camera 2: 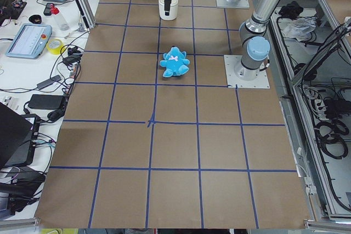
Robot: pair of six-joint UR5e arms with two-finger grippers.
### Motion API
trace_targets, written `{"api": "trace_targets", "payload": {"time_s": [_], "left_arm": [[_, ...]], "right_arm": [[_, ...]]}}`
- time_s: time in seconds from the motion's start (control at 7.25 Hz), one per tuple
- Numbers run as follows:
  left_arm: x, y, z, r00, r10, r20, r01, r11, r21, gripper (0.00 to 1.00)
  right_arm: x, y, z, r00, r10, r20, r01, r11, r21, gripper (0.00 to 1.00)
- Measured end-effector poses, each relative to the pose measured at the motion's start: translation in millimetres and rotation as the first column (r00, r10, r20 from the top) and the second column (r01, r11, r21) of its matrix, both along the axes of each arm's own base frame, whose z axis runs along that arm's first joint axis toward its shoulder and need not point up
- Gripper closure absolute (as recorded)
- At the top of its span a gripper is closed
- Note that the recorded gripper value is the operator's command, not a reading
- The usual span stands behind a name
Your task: Open trash can with right arm
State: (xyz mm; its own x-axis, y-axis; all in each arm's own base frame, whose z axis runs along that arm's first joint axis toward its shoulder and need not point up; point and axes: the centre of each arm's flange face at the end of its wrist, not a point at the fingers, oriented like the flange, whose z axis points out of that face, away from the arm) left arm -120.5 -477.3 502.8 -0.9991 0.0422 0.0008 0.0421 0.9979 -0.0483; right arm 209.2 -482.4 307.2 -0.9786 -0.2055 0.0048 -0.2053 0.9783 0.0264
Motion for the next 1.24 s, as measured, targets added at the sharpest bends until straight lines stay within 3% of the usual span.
{"api": "trace_targets", "payload": {"time_s": [0.14,0.41,0.69,0.97,1.24], "left_arm": [[0.0,0.0,0.0,1.000,0.000,0.000,0.000,1.000,0.000,0.00],[0.0,0.0,0.0,1.000,0.000,0.000,0.000,1.000,0.000,0.00],[0.0,0.0,0.0,1.000,0.000,0.000,0.000,1.000,0.000,0.00],[0.0,0.0,0.0,1.000,0.000,0.000,0.000,1.000,0.000,0.00],[0.1,0.0,0.0,1.000,0.000,0.001,0.000,1.000,0.000,0.00]], "right_arm": [[-0.1,-2.3,5.8,1.000,-0.002,-0.003,0.002,1.000,-0.012,0.00],[-1.8,-5.2,61.3,1.000,-0.007,0.001,0.007,0.996,-0.084,0.00],[-5.2,-13.7,130.8,1.000,-0.018,0.010,0.019,0.994,-0.110,0.00],[-30.6,-30.3,187.6,0.998,-0.068,0.017,0.070,0.988,-0.137,0.00],[-62.3,-42.7,215.9,0.992,-0.124,0.024,0.126,0.977,-0.173,0.00]]}}
